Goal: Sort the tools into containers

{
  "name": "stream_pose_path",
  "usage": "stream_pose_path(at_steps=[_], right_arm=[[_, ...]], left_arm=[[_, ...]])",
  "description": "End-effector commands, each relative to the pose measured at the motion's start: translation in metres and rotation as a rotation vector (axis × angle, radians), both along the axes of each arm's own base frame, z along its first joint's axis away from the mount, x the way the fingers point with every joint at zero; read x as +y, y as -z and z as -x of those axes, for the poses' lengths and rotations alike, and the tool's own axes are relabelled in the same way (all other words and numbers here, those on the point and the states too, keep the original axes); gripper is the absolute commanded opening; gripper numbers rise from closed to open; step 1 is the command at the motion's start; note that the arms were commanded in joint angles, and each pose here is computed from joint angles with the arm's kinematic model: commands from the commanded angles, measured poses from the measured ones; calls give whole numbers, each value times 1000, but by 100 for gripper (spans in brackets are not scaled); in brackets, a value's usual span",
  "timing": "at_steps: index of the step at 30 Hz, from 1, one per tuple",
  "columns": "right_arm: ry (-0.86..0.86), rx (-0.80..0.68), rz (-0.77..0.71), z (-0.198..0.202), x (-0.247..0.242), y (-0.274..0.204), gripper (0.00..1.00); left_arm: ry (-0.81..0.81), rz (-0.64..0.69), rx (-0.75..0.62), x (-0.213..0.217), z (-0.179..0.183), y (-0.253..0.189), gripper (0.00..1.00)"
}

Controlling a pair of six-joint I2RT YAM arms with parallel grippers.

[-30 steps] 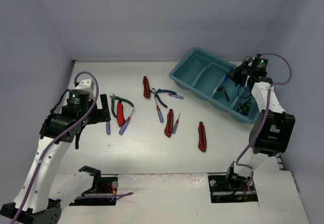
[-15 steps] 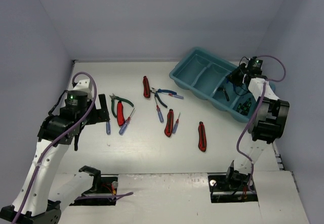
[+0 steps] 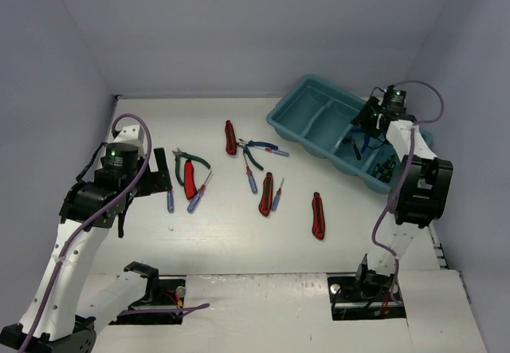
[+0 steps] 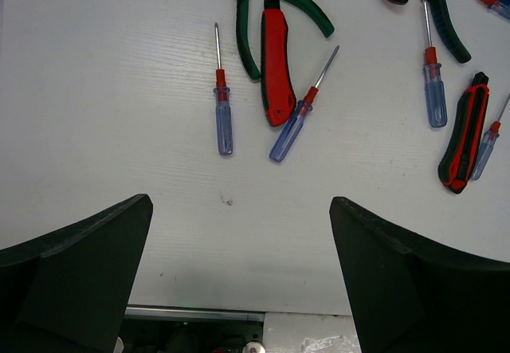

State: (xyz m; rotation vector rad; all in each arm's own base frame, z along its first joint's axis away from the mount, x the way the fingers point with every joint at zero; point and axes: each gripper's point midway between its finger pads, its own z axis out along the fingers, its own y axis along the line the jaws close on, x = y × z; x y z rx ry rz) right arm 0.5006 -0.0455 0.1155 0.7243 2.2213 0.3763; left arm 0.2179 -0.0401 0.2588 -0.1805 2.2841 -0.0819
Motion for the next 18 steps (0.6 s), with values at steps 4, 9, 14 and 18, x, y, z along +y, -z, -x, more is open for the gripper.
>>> stream_pose_path(at_steps=[4, 9, 14, 18], right_arm=[[-494, -255, 414, -5, 123, -112, 48], [-760, -225, 519, 14, 213, -86, 52], [-897, -204, 555, 22, 270, -56, 53], [-991, -189, 566, 24, 307, -31, 52]], left_arm=[[16, 2, -60, -3, -10, -19, 92], [27, -11, -51, -2, -10, -16, 92], [29, -6, -57, -2, -8, -16, 92], [24, 8, -60, -2, -3, -15, 92]])
